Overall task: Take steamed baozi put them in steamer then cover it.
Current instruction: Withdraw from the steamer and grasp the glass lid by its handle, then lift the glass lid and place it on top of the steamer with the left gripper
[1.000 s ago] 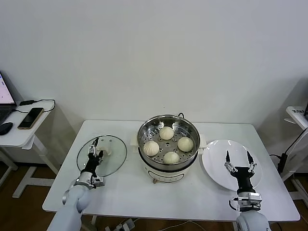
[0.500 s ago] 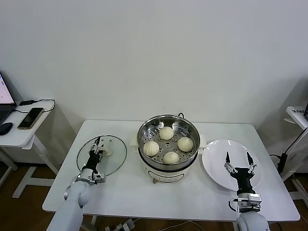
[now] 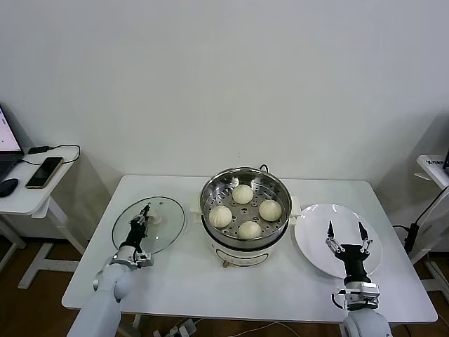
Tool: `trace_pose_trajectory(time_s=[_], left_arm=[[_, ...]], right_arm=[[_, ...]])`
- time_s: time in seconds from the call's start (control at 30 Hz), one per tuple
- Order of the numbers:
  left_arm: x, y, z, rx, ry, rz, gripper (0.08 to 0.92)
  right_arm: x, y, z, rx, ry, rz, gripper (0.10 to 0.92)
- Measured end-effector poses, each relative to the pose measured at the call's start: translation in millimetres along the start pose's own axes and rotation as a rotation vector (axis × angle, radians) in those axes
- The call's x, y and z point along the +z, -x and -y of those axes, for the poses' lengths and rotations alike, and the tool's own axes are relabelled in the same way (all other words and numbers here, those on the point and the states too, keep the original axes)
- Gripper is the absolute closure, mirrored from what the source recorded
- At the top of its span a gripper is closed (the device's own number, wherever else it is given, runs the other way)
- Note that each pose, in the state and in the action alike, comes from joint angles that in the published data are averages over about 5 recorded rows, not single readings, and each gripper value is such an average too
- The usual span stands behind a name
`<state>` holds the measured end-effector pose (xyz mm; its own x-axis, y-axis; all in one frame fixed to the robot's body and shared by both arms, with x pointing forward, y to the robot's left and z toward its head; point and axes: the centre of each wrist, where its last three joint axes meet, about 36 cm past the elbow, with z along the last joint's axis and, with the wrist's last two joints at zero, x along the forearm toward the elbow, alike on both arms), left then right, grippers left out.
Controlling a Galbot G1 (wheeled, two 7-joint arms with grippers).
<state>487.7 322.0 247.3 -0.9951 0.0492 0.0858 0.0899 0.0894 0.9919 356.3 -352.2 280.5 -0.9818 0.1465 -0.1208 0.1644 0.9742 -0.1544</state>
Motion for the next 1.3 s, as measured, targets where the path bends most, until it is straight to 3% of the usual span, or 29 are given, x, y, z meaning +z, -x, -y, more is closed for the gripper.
trace_pose_trajectory(time_s=[0.3, 0.6, 0.83, 0.97, 1.3], left_arm=[[6, -9, -21, -0.056, -0.021, 0.005, 0.809], [-7, -30, -84, -0.175, -0.044, 0.024, 0.809], [-60, -51, -151, -0.282, -0.071, 0.089, 0.809], [-98, -66, -180, -0.314, -0.101, 0.137, 0.809], [-204, -80, -204, -0.267, -0.187, 0.232, 0.809]], right_arm=[[-2, 2, -2, -0.004, 0.0, 0.01, 0.2], [-4, 8, -3, 0.0, -0.003, 0.009, 0.2], [-5, 8, -1, 0.008, -0.006, 0.005, 0.2], [-4, 6, 2, 0.014, -0.011, 0.001, 0.2], [-4, 4, 5, 0.036, -0.012, -0.005, 0.2]])
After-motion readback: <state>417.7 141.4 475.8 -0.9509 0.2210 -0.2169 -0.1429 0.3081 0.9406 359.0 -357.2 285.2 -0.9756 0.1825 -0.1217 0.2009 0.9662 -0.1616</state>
